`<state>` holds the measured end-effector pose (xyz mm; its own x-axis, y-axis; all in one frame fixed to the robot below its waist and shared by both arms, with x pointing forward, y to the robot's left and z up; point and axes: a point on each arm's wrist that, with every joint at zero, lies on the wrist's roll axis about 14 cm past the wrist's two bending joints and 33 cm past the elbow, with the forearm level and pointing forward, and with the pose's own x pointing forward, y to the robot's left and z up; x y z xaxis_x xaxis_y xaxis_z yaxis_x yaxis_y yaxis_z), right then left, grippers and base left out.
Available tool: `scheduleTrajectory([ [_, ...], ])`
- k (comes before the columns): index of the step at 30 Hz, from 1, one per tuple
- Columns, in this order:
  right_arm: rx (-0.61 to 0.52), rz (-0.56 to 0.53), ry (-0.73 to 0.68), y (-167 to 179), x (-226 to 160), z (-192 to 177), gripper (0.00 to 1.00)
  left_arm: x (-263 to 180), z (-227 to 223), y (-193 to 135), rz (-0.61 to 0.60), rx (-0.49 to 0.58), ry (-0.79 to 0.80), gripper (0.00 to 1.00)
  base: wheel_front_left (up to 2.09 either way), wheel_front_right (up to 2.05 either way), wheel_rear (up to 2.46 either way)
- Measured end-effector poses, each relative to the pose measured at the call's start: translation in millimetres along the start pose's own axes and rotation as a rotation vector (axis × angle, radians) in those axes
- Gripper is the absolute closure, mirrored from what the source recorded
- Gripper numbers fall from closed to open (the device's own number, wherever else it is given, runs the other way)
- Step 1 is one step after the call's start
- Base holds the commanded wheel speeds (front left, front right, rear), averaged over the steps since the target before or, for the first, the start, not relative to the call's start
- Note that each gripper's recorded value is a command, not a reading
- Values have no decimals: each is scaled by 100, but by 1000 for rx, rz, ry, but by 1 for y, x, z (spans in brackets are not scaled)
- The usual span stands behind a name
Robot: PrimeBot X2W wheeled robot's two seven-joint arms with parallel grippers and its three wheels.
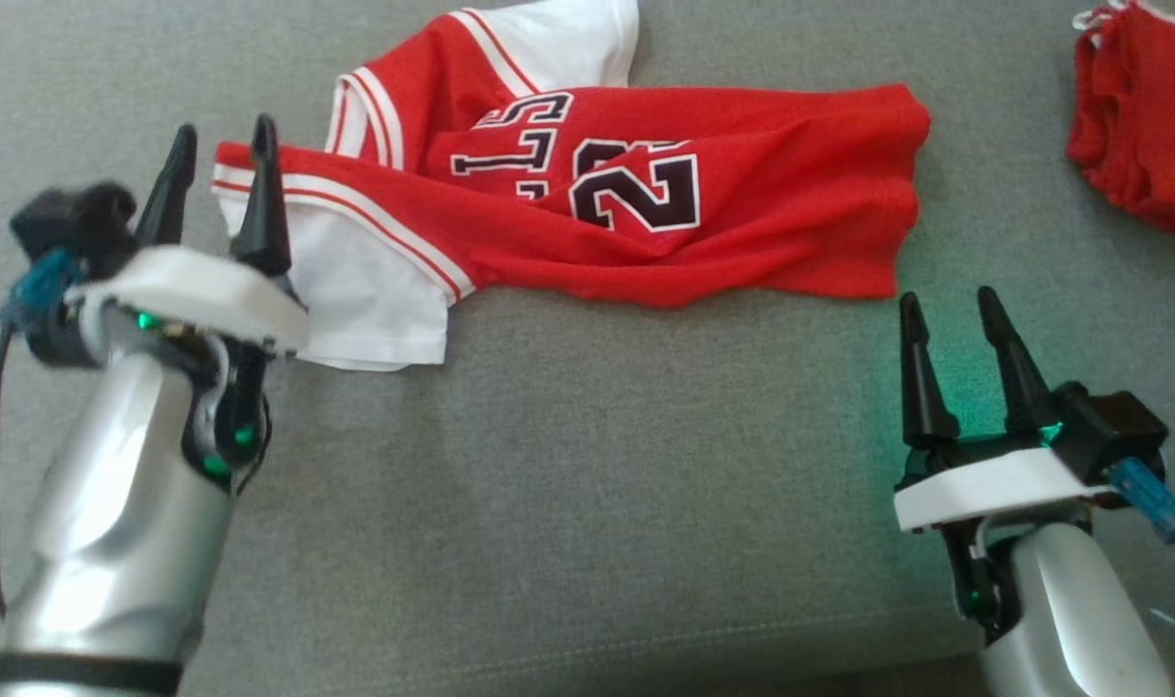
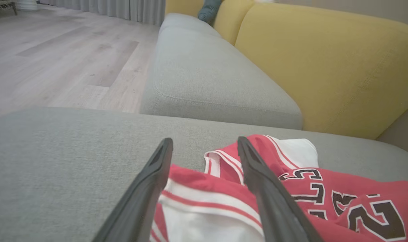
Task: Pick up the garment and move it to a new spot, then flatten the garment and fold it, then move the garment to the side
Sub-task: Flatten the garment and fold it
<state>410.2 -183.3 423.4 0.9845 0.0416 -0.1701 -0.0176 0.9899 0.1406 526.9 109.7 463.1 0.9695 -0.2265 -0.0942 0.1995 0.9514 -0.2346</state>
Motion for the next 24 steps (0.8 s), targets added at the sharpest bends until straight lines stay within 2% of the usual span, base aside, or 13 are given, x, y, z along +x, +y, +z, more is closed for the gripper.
scheduleTrajectory([
  [10,-2,4,-52,2,1,17,0,-68,-16,12,91,-60,-16,0,0,0,0],
  [24,-28,17,-82,7,-2,31,0,-124,-9,-1,140,-107,-63,0,0,0,0],
])
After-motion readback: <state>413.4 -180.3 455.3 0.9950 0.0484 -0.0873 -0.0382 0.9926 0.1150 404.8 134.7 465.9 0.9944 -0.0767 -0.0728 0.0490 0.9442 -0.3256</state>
